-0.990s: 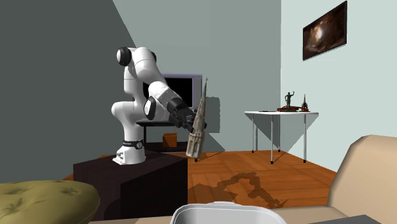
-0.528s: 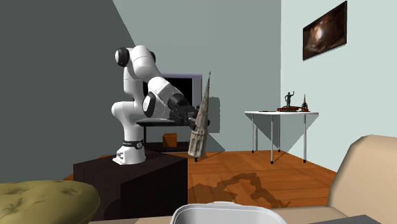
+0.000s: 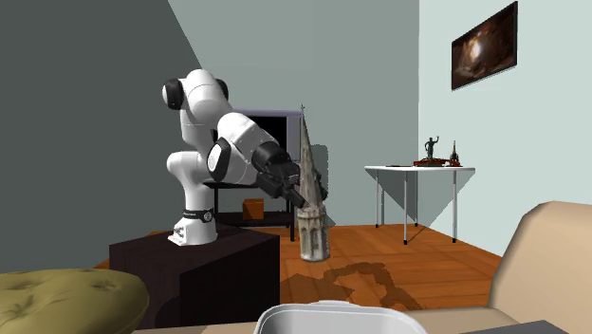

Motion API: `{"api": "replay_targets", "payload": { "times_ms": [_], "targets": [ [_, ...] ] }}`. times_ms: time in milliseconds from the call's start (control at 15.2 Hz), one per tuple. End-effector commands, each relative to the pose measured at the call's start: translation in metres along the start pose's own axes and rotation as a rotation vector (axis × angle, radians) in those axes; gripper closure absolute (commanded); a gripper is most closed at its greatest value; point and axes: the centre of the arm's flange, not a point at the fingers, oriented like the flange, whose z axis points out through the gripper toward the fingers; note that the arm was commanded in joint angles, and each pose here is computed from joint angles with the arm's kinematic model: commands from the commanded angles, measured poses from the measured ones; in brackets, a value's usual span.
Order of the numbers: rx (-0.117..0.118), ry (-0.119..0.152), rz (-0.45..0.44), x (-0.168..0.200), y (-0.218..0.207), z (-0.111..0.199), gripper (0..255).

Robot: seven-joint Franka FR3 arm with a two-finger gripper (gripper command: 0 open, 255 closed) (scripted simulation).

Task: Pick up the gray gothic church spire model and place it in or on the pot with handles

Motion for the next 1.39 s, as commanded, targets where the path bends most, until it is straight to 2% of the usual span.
{"api": "replay_targets", "payload": {
  "times_ms": [0, 726, 1122, 1320],
  "targets": [
    [-0.001, 0.001, -0.001, 0.013, 0.012, 0.020, 255],
    [-0.001, 0.001, -0.001, 0.072, 0.080, 0.131, 255],
    [-0.001, 0.001, -0.001, 0.045, 0.085, 0.147, 255],
    [-0.001, 0.001, -0.001, 0.045, 0.085, 0.147, 255]
  ]
}}
